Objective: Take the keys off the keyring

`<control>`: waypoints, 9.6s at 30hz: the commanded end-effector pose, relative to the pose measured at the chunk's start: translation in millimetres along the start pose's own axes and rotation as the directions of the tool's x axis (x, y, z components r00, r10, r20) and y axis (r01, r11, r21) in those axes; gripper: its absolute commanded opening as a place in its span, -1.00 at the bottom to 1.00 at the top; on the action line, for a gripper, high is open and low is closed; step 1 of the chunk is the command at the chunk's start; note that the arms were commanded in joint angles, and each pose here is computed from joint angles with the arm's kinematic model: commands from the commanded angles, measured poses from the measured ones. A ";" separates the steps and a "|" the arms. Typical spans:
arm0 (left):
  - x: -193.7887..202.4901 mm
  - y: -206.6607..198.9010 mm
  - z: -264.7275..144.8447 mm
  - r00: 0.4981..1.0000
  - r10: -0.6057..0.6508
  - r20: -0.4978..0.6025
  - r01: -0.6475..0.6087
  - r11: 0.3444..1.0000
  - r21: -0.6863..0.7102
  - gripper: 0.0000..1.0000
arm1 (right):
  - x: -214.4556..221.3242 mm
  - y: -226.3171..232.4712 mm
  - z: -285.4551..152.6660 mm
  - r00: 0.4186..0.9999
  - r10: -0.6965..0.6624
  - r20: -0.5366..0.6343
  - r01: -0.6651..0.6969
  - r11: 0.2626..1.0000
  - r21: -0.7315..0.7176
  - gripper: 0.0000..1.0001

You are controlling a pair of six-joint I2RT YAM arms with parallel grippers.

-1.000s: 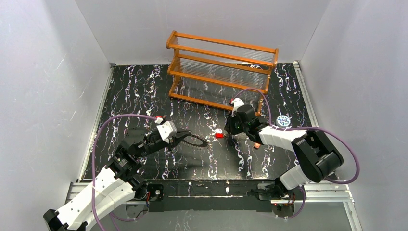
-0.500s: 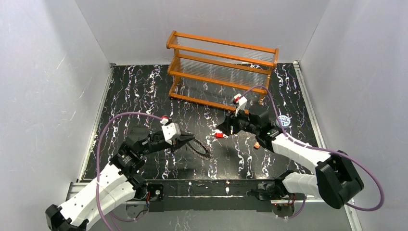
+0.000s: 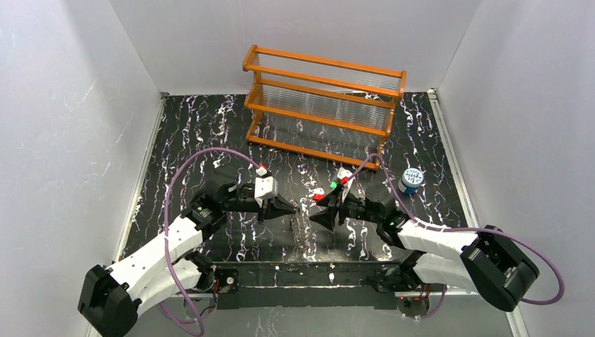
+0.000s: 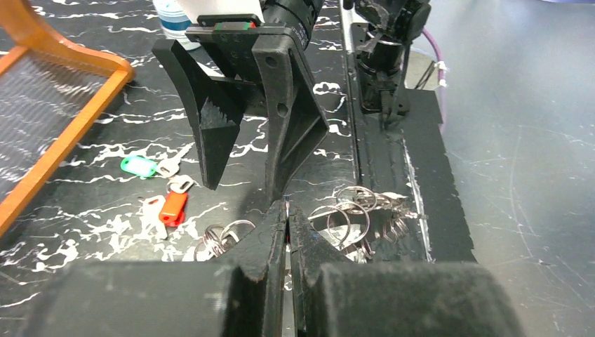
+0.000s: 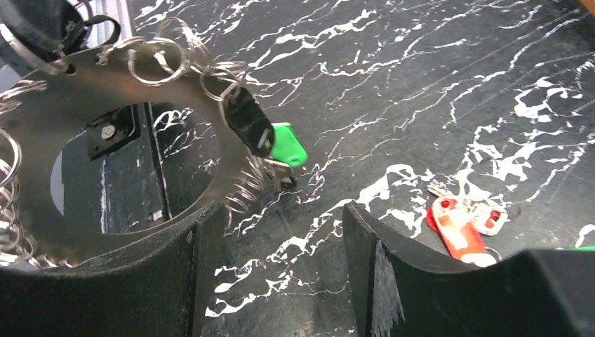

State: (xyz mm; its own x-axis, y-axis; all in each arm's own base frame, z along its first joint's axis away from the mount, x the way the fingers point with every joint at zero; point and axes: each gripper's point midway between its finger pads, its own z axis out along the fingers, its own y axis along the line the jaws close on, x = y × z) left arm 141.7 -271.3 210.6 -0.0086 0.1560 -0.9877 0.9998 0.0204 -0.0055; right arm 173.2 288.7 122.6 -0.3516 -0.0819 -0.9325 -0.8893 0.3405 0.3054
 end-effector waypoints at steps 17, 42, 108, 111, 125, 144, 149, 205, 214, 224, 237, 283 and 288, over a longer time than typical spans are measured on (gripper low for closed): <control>-32.2 -18.7 -0.1 0.993 0.041 0.112 -0.055 0.991 0.124 -1.00 | -35.0 22.1 23.6 0.945 -0.201 0.259 0.190 0.980 0.065 0.29; -31.1 -7.9 -8.3 0.993 0.084 0.084 -0.085 0.996 0.010 -1.00 | -22.4 30.0 13.0 0.956 -0.244 0.164 0.242 0.970 0.031 -0.03; -30.2 -18.4 -6.2 0.994 0.061 0.093 -0.068 0.994 0.080 -1.00 | -46.4 60.3 34.3 0.936 -0.301 0.182 0.328 0.934 -0.142 -0.73; -21.0 -2.8 -9.2 0.996 0.080 0.039 -0.079 0.997 -0.014 -1.00 | -42.2 50.8 28.4 0.933 -0.333 0.134 0.346 0.933 -0.094 -0.97; -5.2 56.3 -36.4 0.996 0.061 -0.067 -0.082 0.912 -0.401 -0.80 | -46.1 36.3 2.0 0.927 -0.280 -0.250 0.287 0.958 -0.009 -0.97; -19.0 80.8 -62.5 0.962 -0.183 0.204 0.272 0.726 -0.632 0.28 | -85.3 39.7 11.3 0.786 -0.284 -0.550 0.291 0.954 -0.077 -0.97; -13.5 86.1 -51.7 0.872 -0.333 0.358 0.487 0.649 -0.584 0.41 | -83.9 34.9 4.9 0.754 -0.298 -0.585 0.317 0.946 -0.074 -0.97; -15.6 48.9 4.1 0.958 -0.231 0.171 0.277 0.900 -0.337 0.08 | -123.8 40.8 4.9 0.776 -0.486 -0.401 0.487 0.867 -0.107 -0.97; -39.9 35.8 -5.2 0.982 -0.082 0.172 0.133 0.942 -0.309 -1.00 | -110.9 -8.8 1.2 0.779 -0.371 -0.506 0.480 0.872 0.098 -0.97; -31.6 10.8 -3.7 0.987 -0.040 0.158 0.083 0.959 -0.272 -0.50 | -125.1 1.0 6.3 0.817 -0.355 -0.455 0.425 0.903 0.059 -0.97; -39.1 38.3 -27.0 0.976 -0.043 0.213 0.141 0.873 -0.467 0.10 | -130.5 37.4 -1.2 0.789 -0.474 -0.391 0.449 0.879 -0.160 -0.97; -30.3 49.9 17.5 0.966 -0.148 0.213 0.217 0.909 -0.356 -0.08 | -132.8 48.8 -1.9 0.800 -0.495 -0.339 0.453 0.869 -0.199 -0.97; -36.3 46.8 17.2 0.963 -0.141 0.229 0.216 0.914 -0.345 -0.01 | -131.0 43.0 1.1 0.803 -0.480 -0.352 0.449 0.877 -0.172 -0.97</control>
State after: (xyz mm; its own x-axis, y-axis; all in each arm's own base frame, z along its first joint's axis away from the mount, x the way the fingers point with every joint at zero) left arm 193.8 -288.5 212.9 -0.1952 -0.0078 -0.9807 0.8840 0.4318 -0.1794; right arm 176.0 303.9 231.4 0.0044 -0.6334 -0.7738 -0.9934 0.0858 -0.0759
